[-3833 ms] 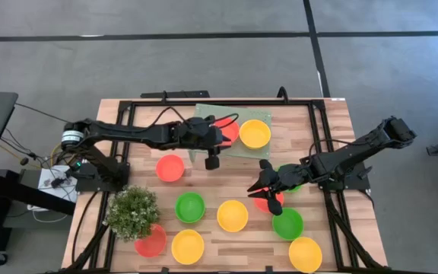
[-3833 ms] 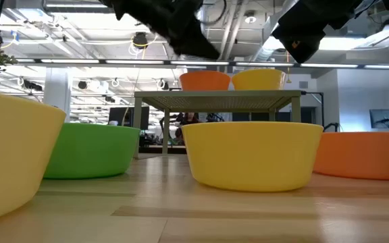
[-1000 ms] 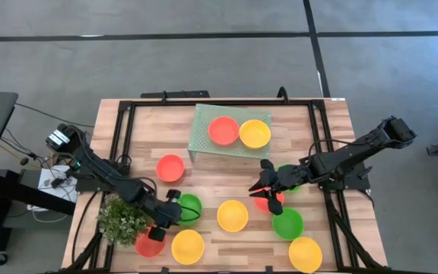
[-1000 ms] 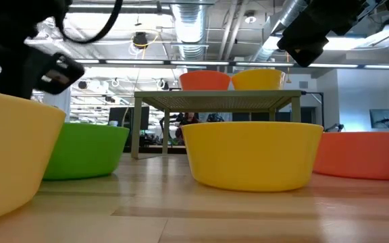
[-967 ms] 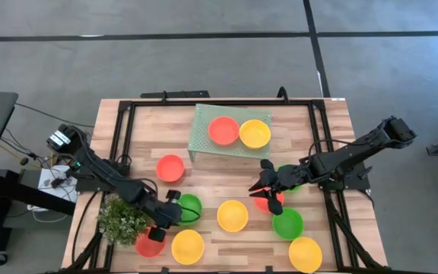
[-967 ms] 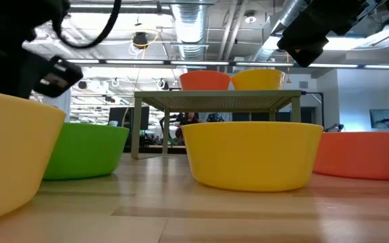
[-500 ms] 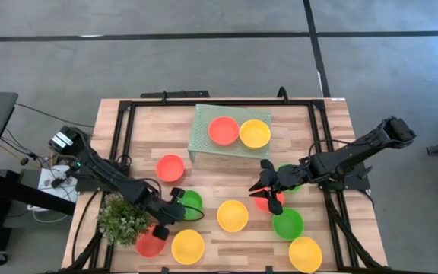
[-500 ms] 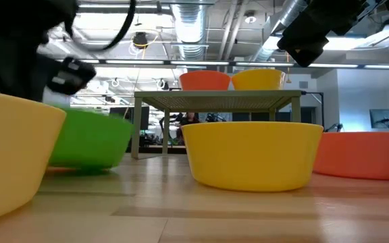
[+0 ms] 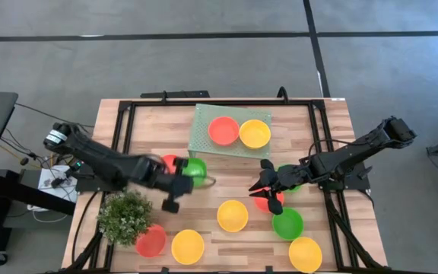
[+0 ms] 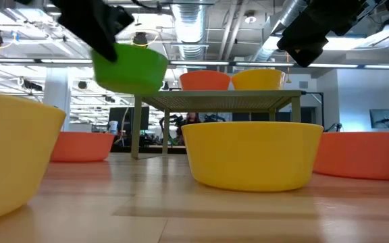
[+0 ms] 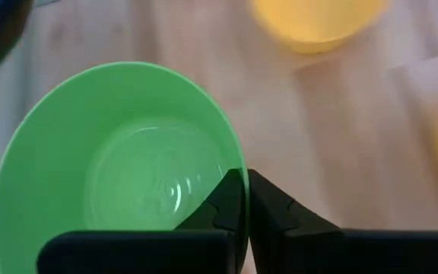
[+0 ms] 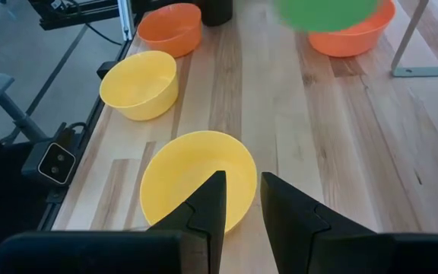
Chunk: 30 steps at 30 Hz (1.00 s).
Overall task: Pick & Place Mini bowls
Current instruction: Put the green bowl on the shelf
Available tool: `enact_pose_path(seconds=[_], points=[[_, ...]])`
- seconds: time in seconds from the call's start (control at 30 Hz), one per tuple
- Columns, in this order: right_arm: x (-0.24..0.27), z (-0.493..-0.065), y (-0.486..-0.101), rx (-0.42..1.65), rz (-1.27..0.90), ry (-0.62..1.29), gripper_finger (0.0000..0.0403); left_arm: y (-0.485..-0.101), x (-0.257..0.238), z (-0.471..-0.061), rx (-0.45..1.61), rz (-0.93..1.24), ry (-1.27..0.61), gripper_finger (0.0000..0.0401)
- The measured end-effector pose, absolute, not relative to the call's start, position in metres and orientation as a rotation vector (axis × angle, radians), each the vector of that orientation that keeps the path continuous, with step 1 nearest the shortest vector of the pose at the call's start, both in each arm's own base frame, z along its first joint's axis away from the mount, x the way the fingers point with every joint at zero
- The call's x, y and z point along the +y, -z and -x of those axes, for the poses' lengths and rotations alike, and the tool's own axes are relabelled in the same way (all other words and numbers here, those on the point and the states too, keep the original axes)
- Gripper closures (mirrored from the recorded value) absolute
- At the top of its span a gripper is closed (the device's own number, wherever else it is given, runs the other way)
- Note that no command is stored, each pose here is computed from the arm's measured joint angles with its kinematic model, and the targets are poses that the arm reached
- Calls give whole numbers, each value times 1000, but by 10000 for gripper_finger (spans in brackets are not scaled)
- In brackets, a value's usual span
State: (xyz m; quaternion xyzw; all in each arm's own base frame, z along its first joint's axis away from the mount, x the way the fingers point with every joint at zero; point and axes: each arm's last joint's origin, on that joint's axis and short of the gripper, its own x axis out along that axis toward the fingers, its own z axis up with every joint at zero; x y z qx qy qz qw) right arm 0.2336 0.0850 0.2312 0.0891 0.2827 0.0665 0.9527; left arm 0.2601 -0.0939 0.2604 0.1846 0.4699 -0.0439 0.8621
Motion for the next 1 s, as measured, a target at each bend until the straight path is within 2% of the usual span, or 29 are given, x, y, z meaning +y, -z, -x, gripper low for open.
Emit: enact_pose_path(seconds=[0.3,0.6,1.0], points=[[85,-234,-231,575,-183,-135,324,-275,-27,-277,1019,-371,-75,393],[85,-233,-231,576,-183,-135,324,-276,7,-279,1052,-409,-119,393],[85,-233,-231,574,-136,-151,324,-276,37,-287,986,-337,-107,387]])
